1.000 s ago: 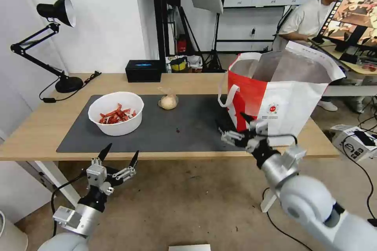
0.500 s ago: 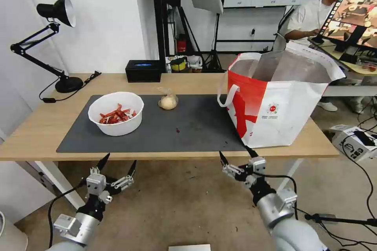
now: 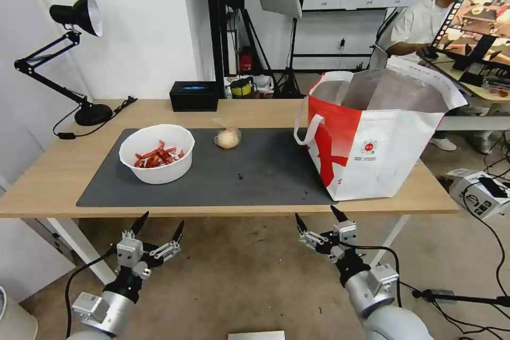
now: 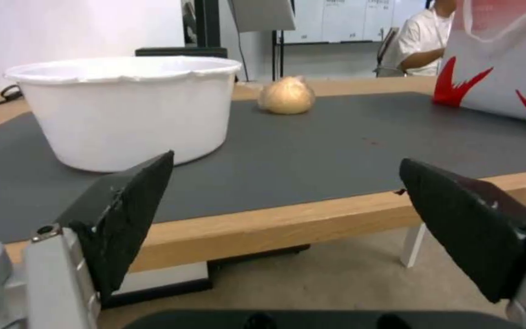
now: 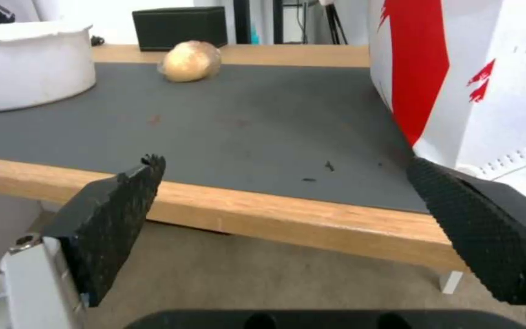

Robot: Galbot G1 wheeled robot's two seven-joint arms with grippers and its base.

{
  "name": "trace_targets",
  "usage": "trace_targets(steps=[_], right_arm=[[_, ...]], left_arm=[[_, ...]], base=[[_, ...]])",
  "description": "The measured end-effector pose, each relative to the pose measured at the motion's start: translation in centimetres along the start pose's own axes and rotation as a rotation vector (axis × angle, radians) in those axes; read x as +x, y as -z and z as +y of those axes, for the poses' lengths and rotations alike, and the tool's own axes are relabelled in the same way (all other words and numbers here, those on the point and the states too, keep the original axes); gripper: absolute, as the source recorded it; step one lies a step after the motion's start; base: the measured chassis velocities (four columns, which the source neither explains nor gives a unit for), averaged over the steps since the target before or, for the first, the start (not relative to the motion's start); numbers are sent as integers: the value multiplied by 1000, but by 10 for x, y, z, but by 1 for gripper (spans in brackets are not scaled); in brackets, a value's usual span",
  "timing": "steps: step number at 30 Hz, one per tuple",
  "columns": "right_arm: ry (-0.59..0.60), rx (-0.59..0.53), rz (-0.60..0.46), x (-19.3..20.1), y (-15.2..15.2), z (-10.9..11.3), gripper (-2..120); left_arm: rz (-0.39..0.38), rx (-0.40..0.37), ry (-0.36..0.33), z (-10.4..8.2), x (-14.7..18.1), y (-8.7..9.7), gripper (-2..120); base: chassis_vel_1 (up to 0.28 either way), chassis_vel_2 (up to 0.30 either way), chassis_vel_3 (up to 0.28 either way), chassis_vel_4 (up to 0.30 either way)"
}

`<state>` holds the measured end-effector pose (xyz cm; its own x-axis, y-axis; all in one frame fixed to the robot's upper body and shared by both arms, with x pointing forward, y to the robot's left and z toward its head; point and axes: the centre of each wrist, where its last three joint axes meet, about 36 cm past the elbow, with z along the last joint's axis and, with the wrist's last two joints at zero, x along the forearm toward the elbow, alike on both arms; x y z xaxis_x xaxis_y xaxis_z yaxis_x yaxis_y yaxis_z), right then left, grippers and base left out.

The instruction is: Pick up the trash from the table and place it into the takeout bag.

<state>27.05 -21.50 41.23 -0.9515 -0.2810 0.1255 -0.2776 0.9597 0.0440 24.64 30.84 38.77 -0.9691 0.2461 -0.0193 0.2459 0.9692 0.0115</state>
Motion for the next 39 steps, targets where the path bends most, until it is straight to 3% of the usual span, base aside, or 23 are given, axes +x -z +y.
trace_targets(steps=[29, 35, 39], right_arm=[[-4, 27, 14, -9, 2, -2, 100], [-1, 30, 19, -10, 0, -2, 100], [18, 6, -14, -22, 8, -4, 100]], left_arm=[[-10, -26, -9, 6, -6, 3, 100], [-28, -37, -36, 6, -6, 6, 100], [-32, -48, -35, 8, -6, 8, 100]], base=[[0, 0, 0, 0], [0, 0, 0, 0], [0, 0, 0, 0]])
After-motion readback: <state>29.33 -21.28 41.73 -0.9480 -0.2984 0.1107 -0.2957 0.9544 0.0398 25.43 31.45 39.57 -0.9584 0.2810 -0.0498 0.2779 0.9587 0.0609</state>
